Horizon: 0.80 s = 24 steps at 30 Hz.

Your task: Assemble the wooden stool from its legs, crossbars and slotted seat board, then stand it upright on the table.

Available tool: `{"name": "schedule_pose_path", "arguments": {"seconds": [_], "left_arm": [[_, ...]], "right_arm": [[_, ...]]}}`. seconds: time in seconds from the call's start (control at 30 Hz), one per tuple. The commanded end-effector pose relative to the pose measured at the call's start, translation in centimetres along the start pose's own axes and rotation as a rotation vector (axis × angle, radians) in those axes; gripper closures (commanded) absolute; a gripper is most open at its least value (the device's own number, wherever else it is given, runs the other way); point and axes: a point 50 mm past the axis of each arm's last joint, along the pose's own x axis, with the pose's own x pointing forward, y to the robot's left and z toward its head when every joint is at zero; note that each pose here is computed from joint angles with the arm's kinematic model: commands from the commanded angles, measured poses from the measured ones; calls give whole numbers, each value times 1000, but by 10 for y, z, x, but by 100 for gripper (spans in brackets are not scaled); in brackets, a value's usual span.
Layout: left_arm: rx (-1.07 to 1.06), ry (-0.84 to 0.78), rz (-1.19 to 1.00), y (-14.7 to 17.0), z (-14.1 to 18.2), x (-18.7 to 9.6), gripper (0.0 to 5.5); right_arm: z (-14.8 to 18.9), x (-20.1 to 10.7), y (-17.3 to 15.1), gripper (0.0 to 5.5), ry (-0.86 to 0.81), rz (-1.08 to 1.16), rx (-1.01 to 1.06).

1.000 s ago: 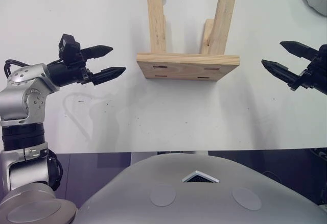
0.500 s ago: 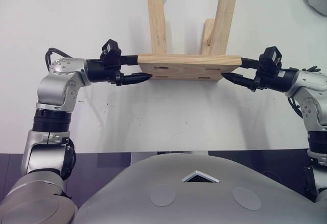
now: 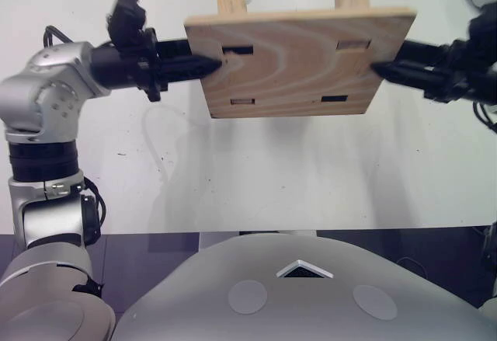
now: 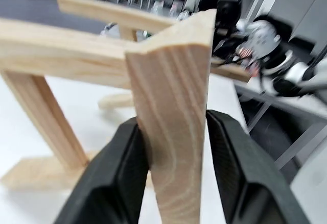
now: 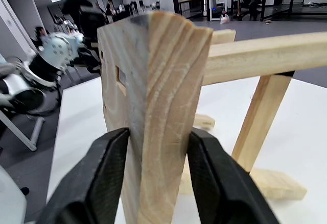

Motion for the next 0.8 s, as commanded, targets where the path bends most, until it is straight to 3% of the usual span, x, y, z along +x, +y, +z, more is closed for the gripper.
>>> {"name": "schedule_pose_path", "arguments": {"seconds": [0.03,0.17,0.3,0.57,0.8], "left_arm": [[-76,-217,-315,-38,86,33,399],[-401,-374,-153,-13,70,46,418],[-663,-391,124,9,30,50,418],[-868,-326,474,39,11,44,418],[-907,-184,655,51,-21,43,414]], "right_arm": [[68,16,40,377,-159,375,140],[77,19,22,392,-461,326,381],[67,33,-3,401,-587,144,562],[32,66,-7,406,-678,-192,860],[-11,67,-8,406,-587,-463,1057]]}}
